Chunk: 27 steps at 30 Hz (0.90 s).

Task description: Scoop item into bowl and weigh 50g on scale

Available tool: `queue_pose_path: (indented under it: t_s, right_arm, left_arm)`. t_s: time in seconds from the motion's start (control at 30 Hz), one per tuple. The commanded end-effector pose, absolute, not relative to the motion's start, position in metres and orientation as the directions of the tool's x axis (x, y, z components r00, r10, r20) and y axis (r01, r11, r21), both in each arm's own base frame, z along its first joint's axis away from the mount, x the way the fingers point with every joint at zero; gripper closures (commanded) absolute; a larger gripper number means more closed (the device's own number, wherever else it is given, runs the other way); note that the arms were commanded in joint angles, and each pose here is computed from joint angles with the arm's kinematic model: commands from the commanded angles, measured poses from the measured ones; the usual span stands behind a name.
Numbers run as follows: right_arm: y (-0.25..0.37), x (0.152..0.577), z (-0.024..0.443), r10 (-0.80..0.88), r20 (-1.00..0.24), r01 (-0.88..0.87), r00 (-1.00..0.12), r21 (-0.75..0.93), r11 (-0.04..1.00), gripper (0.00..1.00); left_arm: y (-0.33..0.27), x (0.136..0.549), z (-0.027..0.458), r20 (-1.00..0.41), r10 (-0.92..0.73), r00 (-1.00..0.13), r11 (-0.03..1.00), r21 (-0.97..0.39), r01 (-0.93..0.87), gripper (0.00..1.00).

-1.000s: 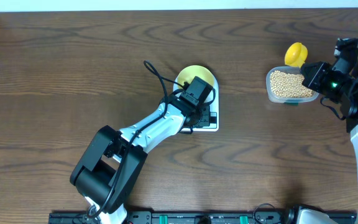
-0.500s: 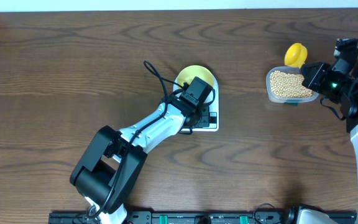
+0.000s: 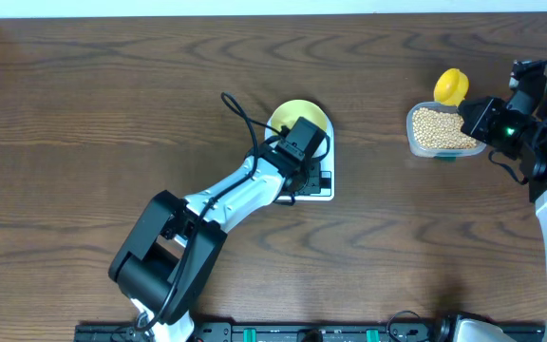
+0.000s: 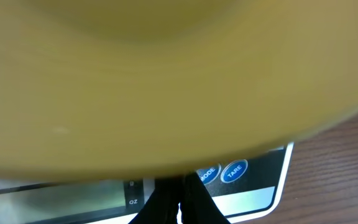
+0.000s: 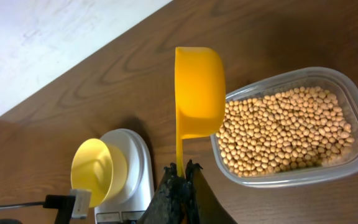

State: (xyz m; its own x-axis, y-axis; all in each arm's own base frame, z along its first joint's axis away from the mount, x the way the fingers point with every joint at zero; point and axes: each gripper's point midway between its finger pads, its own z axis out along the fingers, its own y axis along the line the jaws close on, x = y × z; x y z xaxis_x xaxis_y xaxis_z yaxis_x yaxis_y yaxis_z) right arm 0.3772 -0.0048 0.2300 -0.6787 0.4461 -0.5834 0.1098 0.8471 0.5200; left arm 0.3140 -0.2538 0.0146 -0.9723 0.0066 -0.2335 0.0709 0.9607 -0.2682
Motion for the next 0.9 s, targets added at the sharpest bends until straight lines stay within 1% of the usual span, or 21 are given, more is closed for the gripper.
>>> queue_pose_path:
  t_s: [0.0, 0.13, 0.23, 0.6, 0.73, 0.87]
  right_arm:
    - [-0.004, 0.38, 0.235, 0.425, -0.604, 0.089, -0.674, 0.505, 0.858, 0.99]
    - [-0.004, 0.38, 0.235, 0.425, -0.604, 0.089, -0.674, 0.506, 0.858, 0.99]
    - [-0.004, 0.38, 0.235, 0.425, -0.604, 0.089, -0.674, 0.506, 0.858, 0.99]
    - [-0.007, 0.38, 0.234, 0.427, -0.608, 0.103, -0.67, 0.493, 0.864, 0.99]
    - [-0.009, 0.38, 0.234, 0.428, -0.609, 0.109, -0.668, 0.488, 0.866, 0.99]
    - [-0.009, 0.379, 0.233, 0.428, -0.605, 0.112, -0.671, 0.488, 0.865, 0.99]
  left_arm:
    - [-0.237, 0.303, -0.019, -0.169, 0.005, -0.986, 0.983, -0.182, 0.036, 0.93]
    - [-0.237, 0.303, -0.017, -0.172, 0.005, -0.985, 0.982, -0.185, 0.038, 0.92]
    - [-0.242, 0.304, -0.009, -0.181, 0.01, -0.984, 0.976, -0.211, 0.049, 0.92]
    - [-0.255, 0.317, 0.076, -0.36, 0.02, -0.933, 0.936, -0.321, 0.143, 0.93]
    - [-0.255, 0.317, 0.08, -0.367, 0.017, -0.93, 0.934, -0.326, 0.145, 0.93]
    - [-0.252, 0.314, 0.062, -0.327, 0.027, -0.945, 0.944, -0.302, 0.132, 0.92]
